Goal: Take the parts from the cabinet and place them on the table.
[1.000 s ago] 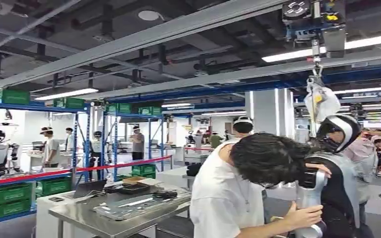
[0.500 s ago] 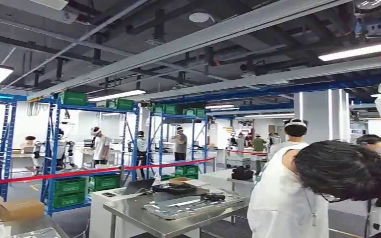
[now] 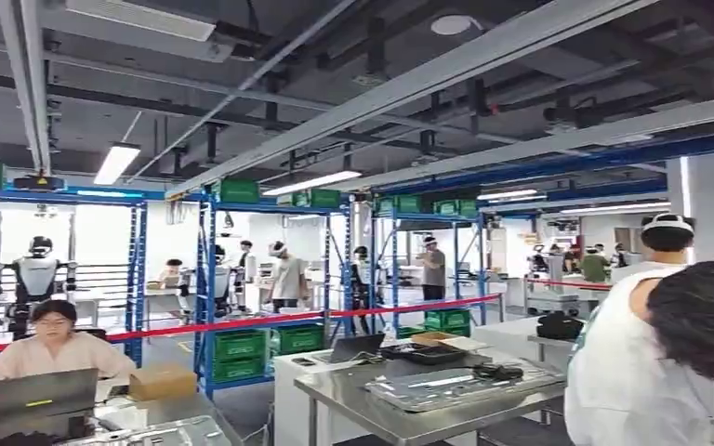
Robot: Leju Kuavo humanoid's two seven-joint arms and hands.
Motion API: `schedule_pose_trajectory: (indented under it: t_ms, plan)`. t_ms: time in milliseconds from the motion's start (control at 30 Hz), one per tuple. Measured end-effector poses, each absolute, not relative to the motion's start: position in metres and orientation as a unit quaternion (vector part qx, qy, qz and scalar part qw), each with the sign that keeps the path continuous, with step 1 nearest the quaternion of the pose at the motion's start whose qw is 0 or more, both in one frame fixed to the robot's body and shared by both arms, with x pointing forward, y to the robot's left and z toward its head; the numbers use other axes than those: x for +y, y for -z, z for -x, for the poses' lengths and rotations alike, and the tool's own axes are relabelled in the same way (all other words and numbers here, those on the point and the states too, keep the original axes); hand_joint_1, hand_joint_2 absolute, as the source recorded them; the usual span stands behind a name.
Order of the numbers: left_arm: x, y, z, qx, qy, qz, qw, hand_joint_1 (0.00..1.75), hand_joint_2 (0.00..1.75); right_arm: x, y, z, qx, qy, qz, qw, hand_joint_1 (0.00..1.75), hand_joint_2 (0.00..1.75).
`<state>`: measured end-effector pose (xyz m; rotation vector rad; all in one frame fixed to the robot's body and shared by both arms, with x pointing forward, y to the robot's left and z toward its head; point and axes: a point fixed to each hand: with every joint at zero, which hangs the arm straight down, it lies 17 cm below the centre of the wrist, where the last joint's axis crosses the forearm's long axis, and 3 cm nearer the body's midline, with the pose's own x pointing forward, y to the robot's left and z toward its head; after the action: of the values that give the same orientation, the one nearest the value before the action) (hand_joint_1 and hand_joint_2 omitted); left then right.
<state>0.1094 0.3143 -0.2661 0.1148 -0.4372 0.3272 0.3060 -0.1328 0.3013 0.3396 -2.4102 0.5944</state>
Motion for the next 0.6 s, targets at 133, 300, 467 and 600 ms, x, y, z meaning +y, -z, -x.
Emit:
schedule_pose_trajectory:
  t_ms: [133, 300, 467, 600]
  plan:
    - [0.3124, 0.2657, -0.1118, -0.217, -0.159, -0.055, 0.962, 0.00, 0.00, -0.1323, -0.3034, -0.3066, -0.914, -0.226, -0.131, 0.311, 1.75, 1.75]
    - [0.3123, 0.2659, -0.1109, -0.217, -0.157, -0.055, 0.962, 0.00, 0.00, -0.1327, -0.3035, -0.3066, -0.914, -0.227, -0.131, 0.310, 1.75, 1.75]
    - [0.3109, 0.2659, -0.1111, -0.217, -0.154, -0.054, 0.962, 0.00, 0.00, -0.1335, -0.2988, -0.3072, -0.911, -0.228, -0.131, 0.317, 1.75, 1.75]
    - [0.3051, 0.2650, -0.1145, -0.222, -0.154, -0.047, 0.962, 0.00, 0.00, -0.1338, -0.2985, -0.3076, -0.911, -0.228, -0.131, 0.319, 1.75, 1.75]
